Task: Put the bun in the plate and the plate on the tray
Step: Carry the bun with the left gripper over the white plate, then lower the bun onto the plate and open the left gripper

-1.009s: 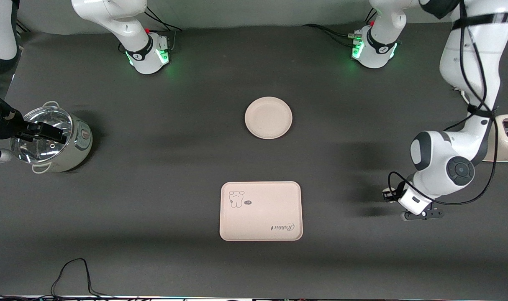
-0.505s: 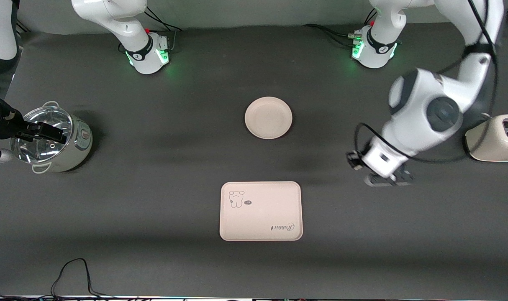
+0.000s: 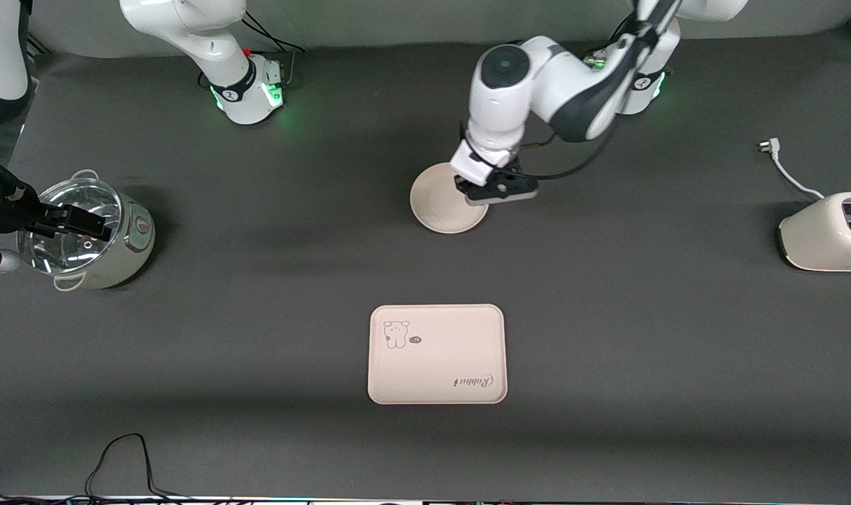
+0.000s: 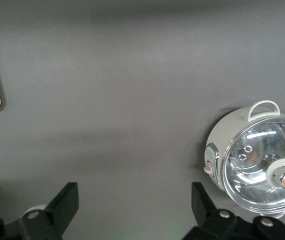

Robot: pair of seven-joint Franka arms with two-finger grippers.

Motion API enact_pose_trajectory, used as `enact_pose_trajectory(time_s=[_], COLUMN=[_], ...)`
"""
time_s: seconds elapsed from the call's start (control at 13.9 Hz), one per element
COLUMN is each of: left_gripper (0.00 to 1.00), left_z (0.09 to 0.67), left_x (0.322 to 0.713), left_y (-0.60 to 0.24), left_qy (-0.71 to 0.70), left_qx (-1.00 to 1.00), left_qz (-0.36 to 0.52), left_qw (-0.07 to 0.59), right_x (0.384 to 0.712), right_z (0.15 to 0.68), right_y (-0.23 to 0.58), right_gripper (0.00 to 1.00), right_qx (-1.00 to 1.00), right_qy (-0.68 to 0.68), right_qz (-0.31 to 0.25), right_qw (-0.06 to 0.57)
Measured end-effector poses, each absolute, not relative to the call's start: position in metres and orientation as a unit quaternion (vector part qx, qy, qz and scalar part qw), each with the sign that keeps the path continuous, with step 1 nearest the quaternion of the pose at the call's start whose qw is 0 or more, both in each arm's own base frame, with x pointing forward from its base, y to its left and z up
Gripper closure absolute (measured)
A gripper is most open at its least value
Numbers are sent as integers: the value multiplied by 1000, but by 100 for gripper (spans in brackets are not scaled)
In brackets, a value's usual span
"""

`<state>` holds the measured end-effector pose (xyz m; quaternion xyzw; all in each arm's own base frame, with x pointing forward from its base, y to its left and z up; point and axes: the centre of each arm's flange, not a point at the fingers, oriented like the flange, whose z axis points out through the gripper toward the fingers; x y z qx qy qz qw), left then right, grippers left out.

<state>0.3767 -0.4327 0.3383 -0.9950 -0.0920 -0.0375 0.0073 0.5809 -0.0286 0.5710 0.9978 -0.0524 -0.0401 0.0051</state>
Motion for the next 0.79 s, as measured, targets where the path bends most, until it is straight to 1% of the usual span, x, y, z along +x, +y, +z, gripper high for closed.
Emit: enact_pose_trajectory(time_s=[0.14,0.36,0.65,0.79], left_gripper=[85,85,86,68], left_z=[297,247,232,230], left_x=[359,356,356,354], left_y=[-452,-460,-463,-464], left_qy=[-111,-116,-123,-120], left_qx=[-993,-993,-992,-992], left_qz=[-33,-11,-9,-23], left_qw=[4,-3,-5,1], right_x=[581,581,581,581], right_z=[571,571,571,571], right_y=[-29,-29,-29,-29], right_gripper=[0,0,0,0], right_qx=[998,998,998,998], right_qy=[-52,-52,-52,-52], right_qz=[-40,-40,-40,-40], right_qw=[5,5,5,5])
